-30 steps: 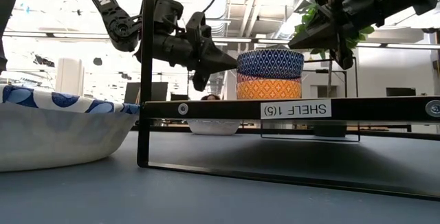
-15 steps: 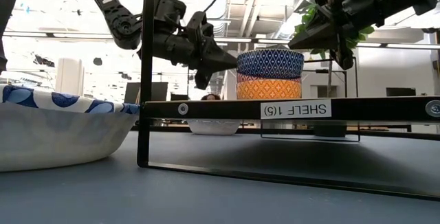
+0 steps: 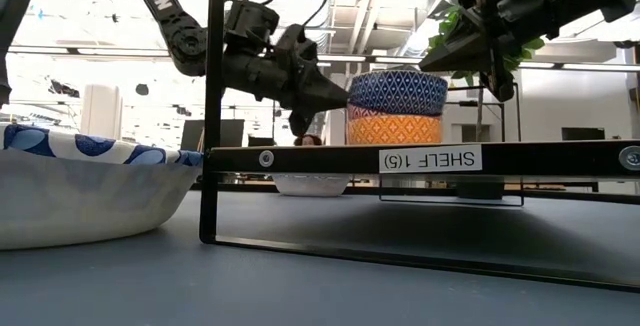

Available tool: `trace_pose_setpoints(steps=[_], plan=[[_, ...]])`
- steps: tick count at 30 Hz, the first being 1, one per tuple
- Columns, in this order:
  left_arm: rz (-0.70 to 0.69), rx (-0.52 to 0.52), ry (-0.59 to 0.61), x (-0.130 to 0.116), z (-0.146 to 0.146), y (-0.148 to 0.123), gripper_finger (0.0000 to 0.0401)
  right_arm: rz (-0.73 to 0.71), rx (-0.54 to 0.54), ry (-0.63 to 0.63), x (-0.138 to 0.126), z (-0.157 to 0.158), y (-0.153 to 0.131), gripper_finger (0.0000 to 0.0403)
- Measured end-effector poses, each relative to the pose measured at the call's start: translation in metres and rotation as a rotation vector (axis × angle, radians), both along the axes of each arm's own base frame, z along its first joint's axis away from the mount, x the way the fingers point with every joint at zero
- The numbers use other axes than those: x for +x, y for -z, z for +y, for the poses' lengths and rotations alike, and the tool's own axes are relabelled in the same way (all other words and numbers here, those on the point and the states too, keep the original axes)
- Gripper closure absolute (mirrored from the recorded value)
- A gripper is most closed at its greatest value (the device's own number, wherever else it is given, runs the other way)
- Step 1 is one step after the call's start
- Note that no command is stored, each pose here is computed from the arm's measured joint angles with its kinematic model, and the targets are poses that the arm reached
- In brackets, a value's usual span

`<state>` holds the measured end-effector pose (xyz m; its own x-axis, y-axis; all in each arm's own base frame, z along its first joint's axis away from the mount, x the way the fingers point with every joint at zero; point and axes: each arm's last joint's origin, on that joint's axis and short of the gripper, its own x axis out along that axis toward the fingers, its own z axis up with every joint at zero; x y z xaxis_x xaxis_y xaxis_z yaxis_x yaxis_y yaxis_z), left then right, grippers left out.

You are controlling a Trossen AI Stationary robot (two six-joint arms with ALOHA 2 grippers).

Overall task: Place and stack bowls onto a shelf
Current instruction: Adjust the stacked bowls on the shelf

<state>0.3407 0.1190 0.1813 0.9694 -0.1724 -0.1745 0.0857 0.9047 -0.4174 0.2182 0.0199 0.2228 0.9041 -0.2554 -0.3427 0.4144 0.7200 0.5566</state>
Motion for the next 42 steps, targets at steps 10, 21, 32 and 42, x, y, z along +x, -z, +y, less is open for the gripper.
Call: trace_pose_setpoints(steps=[10,21,32,42], plan=[[0.015,-0.022,-0.005,0.001,0.001,-0.001,0.0401,0.003,0.007,0.002,0.0,0.0,0.001,0.0372],[0.031,0.01,0.004,0.003,-0.002,0.005,0.0401,-0.035,-0.056,-0.037,0.001,0.004,-0.005,0.0372],[0.064,0.019,-0.012,0.003,-0.003,0.009,0.0401,0.069,-0.077,0.023,0.0,0.008,0.008,0.0372],[0.066,0.012,-0.023,0.003,-0.002,0.009,0.0401,0.076,-0.09,0.019,0.009,0.01,0.016,0.0372]])
